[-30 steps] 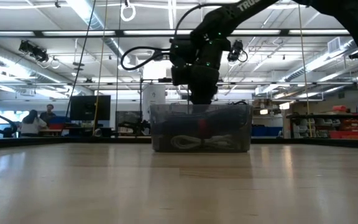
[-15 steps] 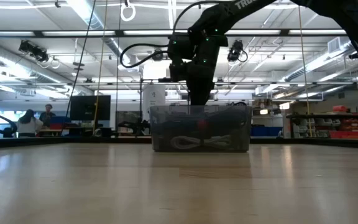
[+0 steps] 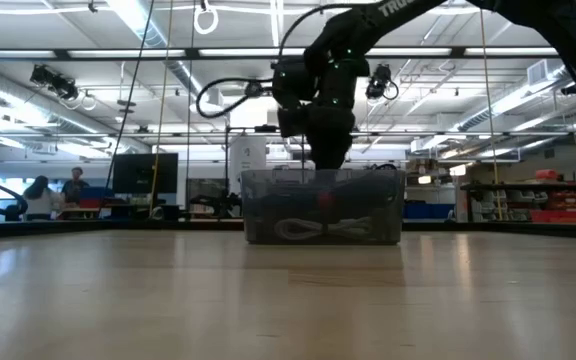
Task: Pick and place USB-C Cables
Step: Adjust the black bin
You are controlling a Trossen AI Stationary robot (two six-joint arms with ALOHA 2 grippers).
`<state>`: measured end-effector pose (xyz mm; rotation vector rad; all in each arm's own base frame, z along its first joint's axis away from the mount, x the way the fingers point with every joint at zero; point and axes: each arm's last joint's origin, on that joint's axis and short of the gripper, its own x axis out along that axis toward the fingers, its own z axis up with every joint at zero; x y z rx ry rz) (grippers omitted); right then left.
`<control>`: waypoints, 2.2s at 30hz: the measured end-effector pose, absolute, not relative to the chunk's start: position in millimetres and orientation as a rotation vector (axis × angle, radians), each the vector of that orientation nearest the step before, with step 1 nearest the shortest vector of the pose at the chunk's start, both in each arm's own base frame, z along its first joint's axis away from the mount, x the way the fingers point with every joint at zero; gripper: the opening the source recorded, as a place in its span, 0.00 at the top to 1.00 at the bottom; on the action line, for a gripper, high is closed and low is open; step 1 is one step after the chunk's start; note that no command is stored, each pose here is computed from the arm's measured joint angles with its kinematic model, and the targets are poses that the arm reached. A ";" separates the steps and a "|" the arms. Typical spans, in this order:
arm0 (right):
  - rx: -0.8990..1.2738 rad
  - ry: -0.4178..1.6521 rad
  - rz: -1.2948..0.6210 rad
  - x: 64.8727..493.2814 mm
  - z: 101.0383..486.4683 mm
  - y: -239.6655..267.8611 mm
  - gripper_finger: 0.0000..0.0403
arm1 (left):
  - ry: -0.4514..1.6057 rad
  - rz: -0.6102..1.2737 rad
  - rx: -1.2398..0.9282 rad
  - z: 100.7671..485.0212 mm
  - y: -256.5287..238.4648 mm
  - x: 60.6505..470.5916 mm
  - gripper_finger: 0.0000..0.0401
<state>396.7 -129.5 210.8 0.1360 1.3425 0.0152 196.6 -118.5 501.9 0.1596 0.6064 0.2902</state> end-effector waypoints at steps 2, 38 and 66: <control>0.145 1.366 0.016 392.5 203.4 -131.2 0.56 | 0.607 0.290 0.160 501.9 -118.5 196.6 0.53; 0.107 1.403 0.088 395.8 170.9 -81.2 0.99 | 0.606 0.290 0.159 501.9 -118.6 196.6 0.53; 0.101 1.395 0.036 395.5 171.1 -89.8 0.99 | 0.607 0.290 0.159 501.9 -118.6 196.6 0.53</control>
